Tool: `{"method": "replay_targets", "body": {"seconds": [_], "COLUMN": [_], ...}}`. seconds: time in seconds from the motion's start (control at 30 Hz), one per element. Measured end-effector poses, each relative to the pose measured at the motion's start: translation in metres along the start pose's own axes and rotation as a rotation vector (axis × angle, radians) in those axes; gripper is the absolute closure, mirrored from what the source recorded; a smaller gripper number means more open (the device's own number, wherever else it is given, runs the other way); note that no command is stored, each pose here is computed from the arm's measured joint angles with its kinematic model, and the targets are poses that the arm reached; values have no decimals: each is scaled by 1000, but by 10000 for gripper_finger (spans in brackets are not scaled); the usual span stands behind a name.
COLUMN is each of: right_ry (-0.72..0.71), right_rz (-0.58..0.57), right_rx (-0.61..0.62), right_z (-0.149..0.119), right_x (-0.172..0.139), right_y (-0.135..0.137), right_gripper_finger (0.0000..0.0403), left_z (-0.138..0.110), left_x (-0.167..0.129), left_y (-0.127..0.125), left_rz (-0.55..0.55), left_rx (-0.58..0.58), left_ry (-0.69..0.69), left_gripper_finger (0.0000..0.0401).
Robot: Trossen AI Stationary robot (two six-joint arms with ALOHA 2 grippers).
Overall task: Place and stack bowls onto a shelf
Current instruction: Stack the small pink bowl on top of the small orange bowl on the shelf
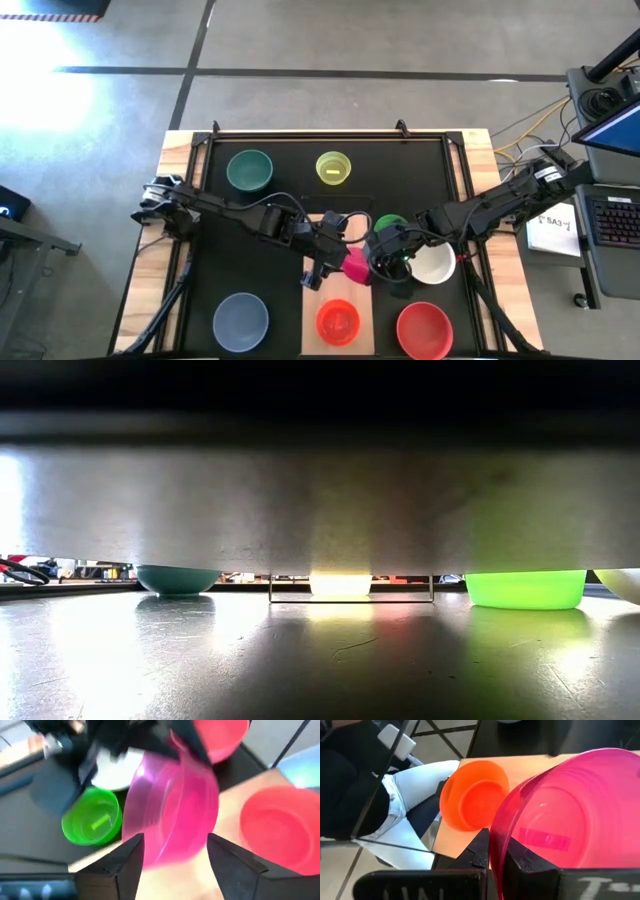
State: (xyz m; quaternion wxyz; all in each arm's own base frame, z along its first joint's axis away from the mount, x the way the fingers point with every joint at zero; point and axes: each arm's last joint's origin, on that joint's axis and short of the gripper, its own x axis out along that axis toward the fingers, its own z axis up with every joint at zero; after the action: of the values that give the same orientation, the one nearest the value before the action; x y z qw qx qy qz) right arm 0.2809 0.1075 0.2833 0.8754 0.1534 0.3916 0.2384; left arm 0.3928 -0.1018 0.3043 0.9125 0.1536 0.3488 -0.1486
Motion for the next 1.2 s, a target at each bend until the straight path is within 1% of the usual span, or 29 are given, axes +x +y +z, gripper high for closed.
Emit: {"method": "replay_targets", "body": {"seconds": [0.13,0.27,0.37,0.43,0.5,0.63,0.8,0.93,1.03,1.2], "right_ry": [13,20,8,-24,-42,-45,-63,-105,-104,-93], "right_rz": [-5,-9,1,20,40,62,98,133,141,140], "right_rx": [60,101,92,51,2,-71,-211,-327,-411,-523], "right_z": [-1,-1,0,3,4,2,-1,-1,-4,-8], "right_x": [3,10,16,19,21,23,28,36,44,62], "right_y": [-2,-4,-4,0,4,13,27,37,40,38], "right_gripper_finger": [391,391,391,391,391,390,390,390,390,390], "left_z": [-4,-5,-14,-20,-27,-32,-35,-33,-32,-31], "left_x": [-10,-25,-33,-37,-37,-36,-35,-37,-40,-44], "left_y": [2,5,4,1,-5,-20,-37,-45,-52,-63], "left_rz": [76,159,193,207,228,288,357,421,436,442], "left_rx": [-6,-87,-211,-277,-318,-339,-350,-393,-450,-519], "left_ry": [148,272,378,450,506,530,521,490,472,447], "left_gripper_finger": [175,160,155,154,154,154,154,154,154,154]}}
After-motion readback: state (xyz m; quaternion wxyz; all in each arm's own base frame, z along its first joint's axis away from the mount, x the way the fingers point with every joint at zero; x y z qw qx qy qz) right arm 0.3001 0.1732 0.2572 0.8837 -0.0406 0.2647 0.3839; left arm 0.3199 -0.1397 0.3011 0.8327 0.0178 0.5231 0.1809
